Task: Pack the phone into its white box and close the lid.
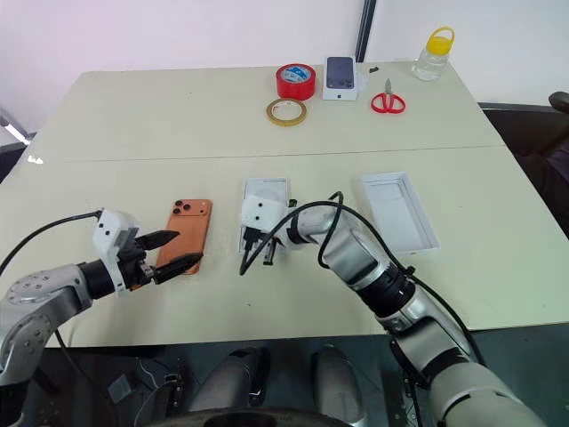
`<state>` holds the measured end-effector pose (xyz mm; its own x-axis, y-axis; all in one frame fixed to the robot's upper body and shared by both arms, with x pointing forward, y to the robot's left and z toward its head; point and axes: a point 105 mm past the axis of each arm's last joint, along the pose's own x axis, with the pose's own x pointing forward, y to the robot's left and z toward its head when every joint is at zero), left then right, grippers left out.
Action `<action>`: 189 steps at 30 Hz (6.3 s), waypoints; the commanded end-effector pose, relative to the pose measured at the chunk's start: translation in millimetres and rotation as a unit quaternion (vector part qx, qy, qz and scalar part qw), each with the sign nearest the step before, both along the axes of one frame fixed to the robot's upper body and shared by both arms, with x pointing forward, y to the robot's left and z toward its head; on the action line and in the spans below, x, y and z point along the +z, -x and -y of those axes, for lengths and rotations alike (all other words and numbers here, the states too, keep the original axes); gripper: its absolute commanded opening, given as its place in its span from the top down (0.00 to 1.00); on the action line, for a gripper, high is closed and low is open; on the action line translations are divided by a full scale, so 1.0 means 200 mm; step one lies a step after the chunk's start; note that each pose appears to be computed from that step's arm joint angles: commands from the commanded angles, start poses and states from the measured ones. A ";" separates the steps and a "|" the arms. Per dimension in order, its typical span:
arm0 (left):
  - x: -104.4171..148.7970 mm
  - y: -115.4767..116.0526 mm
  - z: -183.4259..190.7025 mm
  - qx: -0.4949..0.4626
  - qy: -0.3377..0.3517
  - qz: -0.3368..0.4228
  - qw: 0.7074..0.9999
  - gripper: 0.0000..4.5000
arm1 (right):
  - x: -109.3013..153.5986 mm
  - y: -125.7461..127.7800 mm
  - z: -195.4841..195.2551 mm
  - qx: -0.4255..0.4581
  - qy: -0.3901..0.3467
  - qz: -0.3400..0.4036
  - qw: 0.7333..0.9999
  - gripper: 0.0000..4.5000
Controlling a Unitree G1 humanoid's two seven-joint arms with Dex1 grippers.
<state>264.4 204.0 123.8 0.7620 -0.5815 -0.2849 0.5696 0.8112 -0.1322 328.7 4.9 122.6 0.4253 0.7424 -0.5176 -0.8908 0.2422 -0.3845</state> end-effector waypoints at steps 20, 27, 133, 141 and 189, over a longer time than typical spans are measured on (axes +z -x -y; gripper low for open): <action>-0.09 -0.13 -0.09 0.146 0.063 -0.231 0.960 0.02 | -0.04 0.04 -0.41 0.076 0.044 0.021 0.996 1.00; -0.14 -0.08 0.00 0.115 0.093 -0.258 0.955 0.02 | -0.05 0.05 -0.46 0.098 0.053 0.026 0.993 1.00; 0.16 -0.26 0.55 0.002 0.325 -0.297 0.898 0.99 | 0.29 0.08 0.52 -0.060 -0.107 0.047 0.991 1.00; 0.12 -0.25 0.57 -0.006 0.314 -0.314 0.896 0.99 | 0.27 0.08 0.54 -0.070 -0.101 0.048 0.991 1.00; -0.02 -0.40 0.42 -0.079 -0.164 -0.039 0.983 0.99 | 0.05 -0.13 0.39 -0.127 0.053 0.051 0.989 1.00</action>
